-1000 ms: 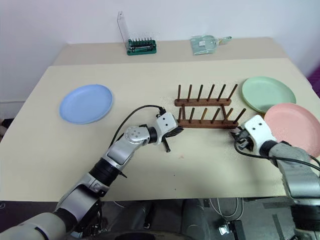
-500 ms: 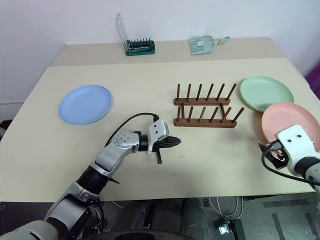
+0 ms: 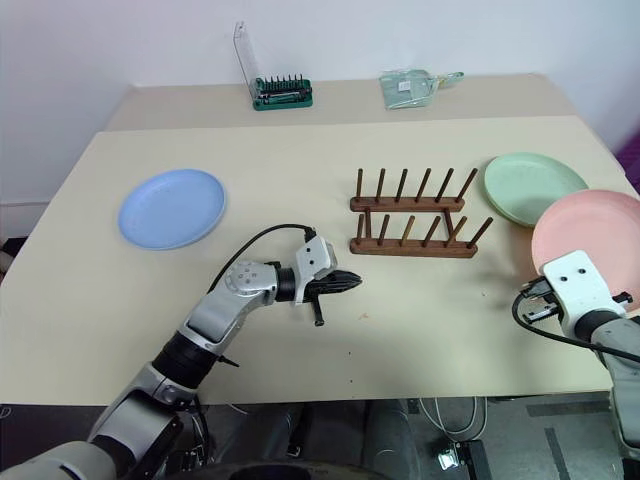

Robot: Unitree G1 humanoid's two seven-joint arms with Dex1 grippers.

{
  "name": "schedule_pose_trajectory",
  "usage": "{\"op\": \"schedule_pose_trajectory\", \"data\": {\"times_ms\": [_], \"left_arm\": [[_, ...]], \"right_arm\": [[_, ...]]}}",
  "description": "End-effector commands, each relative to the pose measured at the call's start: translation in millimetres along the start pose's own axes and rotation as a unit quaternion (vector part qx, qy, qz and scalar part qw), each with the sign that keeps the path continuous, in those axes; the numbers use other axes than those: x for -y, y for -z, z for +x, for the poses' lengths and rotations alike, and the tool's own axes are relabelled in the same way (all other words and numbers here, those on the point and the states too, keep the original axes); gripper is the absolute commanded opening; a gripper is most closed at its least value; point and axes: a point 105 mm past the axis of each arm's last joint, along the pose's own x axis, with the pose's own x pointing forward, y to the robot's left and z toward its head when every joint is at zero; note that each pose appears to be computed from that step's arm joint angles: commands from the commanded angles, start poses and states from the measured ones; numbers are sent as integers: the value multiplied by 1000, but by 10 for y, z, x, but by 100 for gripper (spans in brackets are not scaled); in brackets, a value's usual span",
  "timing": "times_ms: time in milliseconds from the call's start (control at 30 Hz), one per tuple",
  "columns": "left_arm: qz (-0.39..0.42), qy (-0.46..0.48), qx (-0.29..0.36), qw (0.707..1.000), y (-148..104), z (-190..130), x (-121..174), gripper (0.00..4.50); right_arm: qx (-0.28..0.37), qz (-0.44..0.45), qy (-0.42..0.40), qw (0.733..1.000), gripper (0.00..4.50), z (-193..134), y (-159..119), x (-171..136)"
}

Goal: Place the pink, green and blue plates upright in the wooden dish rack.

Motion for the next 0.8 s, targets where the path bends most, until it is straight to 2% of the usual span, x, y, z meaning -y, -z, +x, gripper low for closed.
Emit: {"op": "schedule_pose_trajectory", "data": {"times_ms": [33, 133, 267, 467, 533, 633, 800], "left_arm": [[3, -13, 33, 999, -162, -33, -66, 8], [-3, -18, 37, 999, -180, -45, -107, 8], [2, -20, 32, 999, -149, -69, -126, 8], [4, -29, 28, 999, -125, -83, -163, 8], [3, -30, 29, 999, -123, -89, -157, 8], [2, -31, 31, 999, -122, -102, -141, 8], [-2, -35, 34, 999, -137, -122, -171, 8]], "right_arm": [[49, -30, 13, 998, 7, -156, -274, 119], [76, -50, 22, 996, 7, -266, -446, 230], [151, -22, -6, 988, 7, -414, -844, 338], [158, -33, -53, 985, 7, -458, -895, 267], [191, -17, -51, 980, 7, -473, -1015, 332], [275, 23, -98, 956, 7, -589, -1386, 333], [363, 67, -225, 902, 7, -789, -1834, 157]]}}
